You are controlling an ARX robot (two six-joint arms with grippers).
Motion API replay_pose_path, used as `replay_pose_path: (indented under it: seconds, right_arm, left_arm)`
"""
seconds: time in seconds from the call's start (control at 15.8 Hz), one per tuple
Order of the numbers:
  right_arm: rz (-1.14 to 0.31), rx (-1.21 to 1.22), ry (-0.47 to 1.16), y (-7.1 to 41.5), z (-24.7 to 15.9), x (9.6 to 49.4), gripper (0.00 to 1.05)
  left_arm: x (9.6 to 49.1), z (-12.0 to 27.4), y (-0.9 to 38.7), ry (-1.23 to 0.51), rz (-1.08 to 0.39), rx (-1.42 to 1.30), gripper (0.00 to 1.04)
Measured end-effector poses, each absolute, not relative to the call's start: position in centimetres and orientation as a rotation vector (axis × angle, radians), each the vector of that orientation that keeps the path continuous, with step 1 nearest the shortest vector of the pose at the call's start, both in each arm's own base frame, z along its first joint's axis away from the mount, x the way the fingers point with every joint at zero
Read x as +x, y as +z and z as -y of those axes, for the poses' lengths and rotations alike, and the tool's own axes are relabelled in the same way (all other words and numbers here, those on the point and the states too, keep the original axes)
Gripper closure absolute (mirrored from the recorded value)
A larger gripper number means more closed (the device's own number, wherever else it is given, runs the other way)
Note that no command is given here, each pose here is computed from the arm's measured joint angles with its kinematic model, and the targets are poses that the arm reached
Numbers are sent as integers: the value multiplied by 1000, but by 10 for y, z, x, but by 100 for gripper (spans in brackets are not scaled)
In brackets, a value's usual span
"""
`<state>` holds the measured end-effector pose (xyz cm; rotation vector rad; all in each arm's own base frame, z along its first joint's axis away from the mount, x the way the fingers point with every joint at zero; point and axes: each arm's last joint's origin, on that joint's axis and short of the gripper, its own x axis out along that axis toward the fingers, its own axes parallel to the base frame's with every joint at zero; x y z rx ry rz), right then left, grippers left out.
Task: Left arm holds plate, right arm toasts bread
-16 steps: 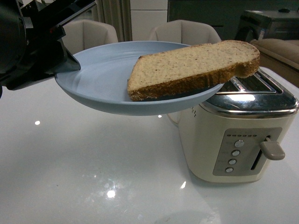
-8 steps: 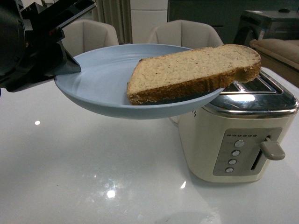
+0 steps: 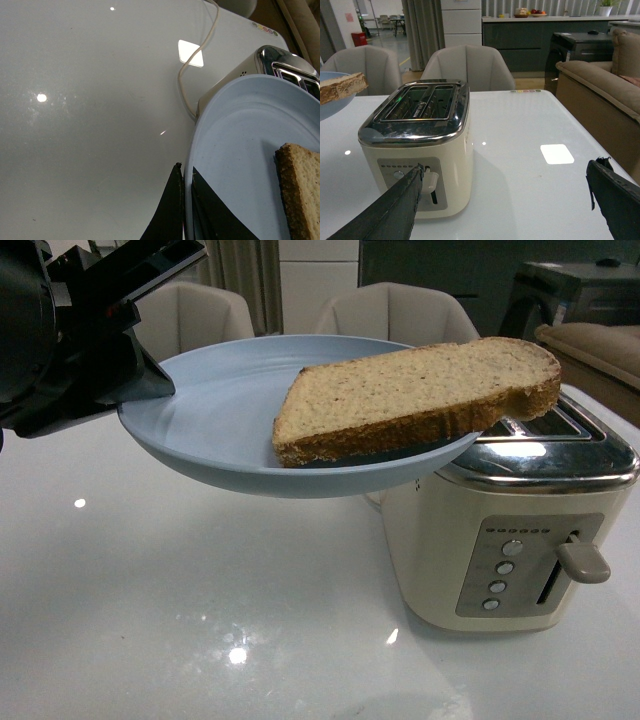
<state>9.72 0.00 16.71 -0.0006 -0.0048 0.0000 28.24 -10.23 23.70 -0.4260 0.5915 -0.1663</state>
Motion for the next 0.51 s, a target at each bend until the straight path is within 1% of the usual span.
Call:
replay_pose_path:
  seconds: [0.32, 0.38, 0.44, 0.51]
  right_arm:
    - [5, -1, 0, 167, 0, 97, 6]
    - [-96, 9, -48, 165, 0, 97, 6]
    - [-231, -3, -118, 168, -2, 101, 6]
    - [-222, -13, -155, 185, -2, 110, 6]
  left_arm:
    - [282, 102, 237, -166, -591, -426, 102]
    - [282, 102, 237, -166, -591, -426, 102]
    - [282, 102, 237, -166, -592, -426, 102]
    - [282, 102, 237, -166, -591, -426, 102]
